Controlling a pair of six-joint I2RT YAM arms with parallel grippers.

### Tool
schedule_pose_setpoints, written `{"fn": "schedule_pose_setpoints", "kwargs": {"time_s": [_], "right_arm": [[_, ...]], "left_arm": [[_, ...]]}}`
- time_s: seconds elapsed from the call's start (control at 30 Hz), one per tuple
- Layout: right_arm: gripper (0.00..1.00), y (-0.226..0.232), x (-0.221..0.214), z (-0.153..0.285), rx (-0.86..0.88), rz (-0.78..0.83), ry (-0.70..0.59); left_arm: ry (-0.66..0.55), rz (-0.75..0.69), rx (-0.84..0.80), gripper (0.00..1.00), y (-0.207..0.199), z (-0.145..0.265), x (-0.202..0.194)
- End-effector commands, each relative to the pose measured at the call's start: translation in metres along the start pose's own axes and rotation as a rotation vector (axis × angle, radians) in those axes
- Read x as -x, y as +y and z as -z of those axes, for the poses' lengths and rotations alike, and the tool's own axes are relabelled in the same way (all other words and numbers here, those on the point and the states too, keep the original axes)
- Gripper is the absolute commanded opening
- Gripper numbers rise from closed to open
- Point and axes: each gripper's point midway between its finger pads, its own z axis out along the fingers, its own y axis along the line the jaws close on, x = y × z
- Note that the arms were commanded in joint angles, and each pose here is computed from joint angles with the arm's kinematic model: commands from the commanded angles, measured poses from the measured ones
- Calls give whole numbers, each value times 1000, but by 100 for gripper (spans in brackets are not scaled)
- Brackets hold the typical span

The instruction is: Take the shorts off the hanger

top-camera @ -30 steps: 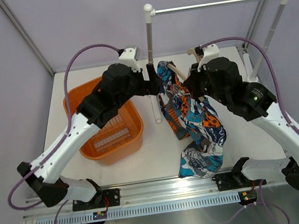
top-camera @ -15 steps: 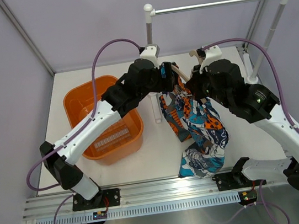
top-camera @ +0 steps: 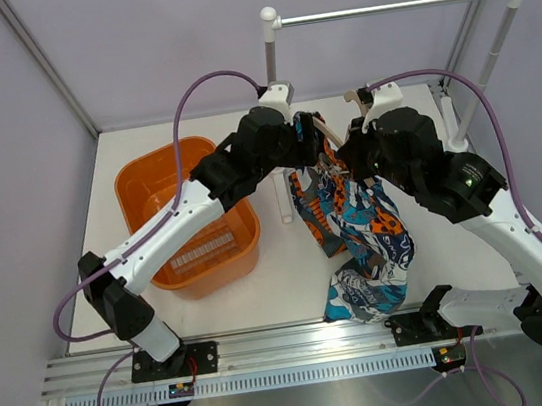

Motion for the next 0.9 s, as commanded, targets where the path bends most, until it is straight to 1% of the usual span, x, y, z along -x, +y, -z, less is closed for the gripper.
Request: {"fn": "schedule_pose_setpoints", "kwargs": {"time_s": [0.0, 0.2, 0.37, 0.43, 0.47, 0.57, 0.6, 0.63, 0.67, 0.7, 0.77, 0.8, 0.83, 0.87], "right_arm": [[0, 3, 19, 11, 8, -29, -71], [0, 3, 19, 10, 4, -26, -69], [0, 1, 17, 9, -5, -24, -65], [0, 1, 17, 9, -1, -24, -65], [0, 2, 17, 10, 2, -26, -65], [0, 2, 17, 11, 8, -26, -62], [0, 3, 19, 13, 10, -27, -65], [0, 2, 19, 15, 10, -26, -64], [0, 2, 18, 16, 9, -25, -61], [0, 1, 20, 18, 11, -29, -67], [0, 2, 20, 23, 25, -31, -69], [0, 3, 21, 25, 34, -34, -71], [0, 4, 20, 28, 49, -34, -67], [0, 5, 20, 31, 58, -36, -67]], "left_arm": [[-28, 23, -42, 75, -15, -5, 9], [-6, 16, -37, 69, -16, -9, -1], [-17, 14, -44, 66, -18, -4, 2], [-22, 7, -31, 64, -16, -6, 3], [-14, 1, -23, 61, -15, -9, 1], [-6, -12, -15, 50, -16, -12, 3], [8, -20, -3, 40, -15, -20, -2], [-1, -23, -7, 35, -17, -20, 5], [9, -30, 2, 30, -16, -23, 3], [16, -36, 16, 20, -14, -28, 0], [1, -43, 31, 13, -13, -30, 6], [-5, -49, 48, 3, -10, -31, 8], [-18, -45, 58, 0, -7, -32, 14], [-20, -46, 72, 0, -4, -32, 16]]}}
